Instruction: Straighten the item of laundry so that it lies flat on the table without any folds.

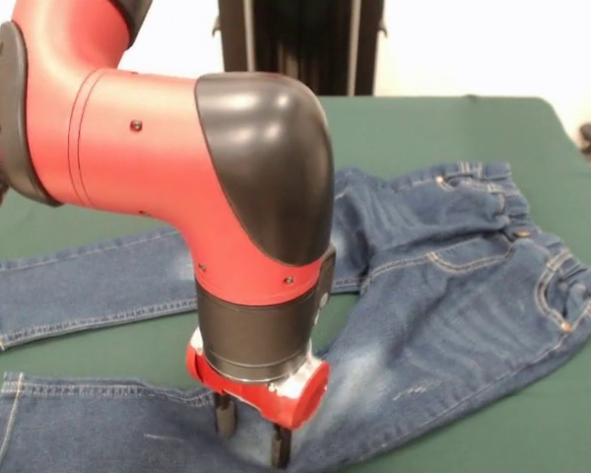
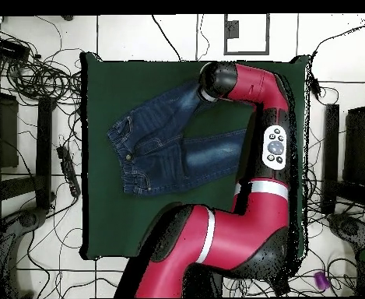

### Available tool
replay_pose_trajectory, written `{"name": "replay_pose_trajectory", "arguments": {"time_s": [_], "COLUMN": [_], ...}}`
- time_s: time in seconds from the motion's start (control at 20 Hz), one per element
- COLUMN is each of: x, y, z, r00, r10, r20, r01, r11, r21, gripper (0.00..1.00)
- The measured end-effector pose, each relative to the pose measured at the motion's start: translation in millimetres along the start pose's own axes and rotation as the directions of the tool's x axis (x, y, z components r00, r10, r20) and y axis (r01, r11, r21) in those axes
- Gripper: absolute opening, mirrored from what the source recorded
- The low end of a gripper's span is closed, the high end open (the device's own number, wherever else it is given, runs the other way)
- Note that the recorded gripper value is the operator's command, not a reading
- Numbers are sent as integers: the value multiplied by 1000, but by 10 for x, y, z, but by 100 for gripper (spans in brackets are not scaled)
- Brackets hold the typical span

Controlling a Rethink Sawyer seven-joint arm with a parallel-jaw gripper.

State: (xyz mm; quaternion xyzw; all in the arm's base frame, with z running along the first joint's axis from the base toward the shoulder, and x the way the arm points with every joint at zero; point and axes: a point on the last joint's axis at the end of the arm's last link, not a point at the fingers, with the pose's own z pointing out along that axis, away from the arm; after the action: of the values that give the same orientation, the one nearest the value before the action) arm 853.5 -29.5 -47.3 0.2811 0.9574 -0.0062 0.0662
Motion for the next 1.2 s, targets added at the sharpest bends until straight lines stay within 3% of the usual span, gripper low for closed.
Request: {"name": "replay_pose_trajectory", "arguments": {"time_s": [0.15,0.35,0.6,0.8,1.0,1.2], "x": [-10,-39,-69,-169,-344,-488], "y": [-16,-85,-169,-187,-180,-193], "z": [-24,-177,-639,-1091,-1488,-1676], "r00": [1000,997,977,965,972,986], "r10": [-1,4,24,41,46,42], "r20": [-13,-82,-214,-259,-228,-162], "r01": [1,1,6,6,-5,-16], "r11": [1000,998,990,984,985,988], "r21": [13,61,140,176,175,155], "gripper": [100,100,100,100,100,100]}}
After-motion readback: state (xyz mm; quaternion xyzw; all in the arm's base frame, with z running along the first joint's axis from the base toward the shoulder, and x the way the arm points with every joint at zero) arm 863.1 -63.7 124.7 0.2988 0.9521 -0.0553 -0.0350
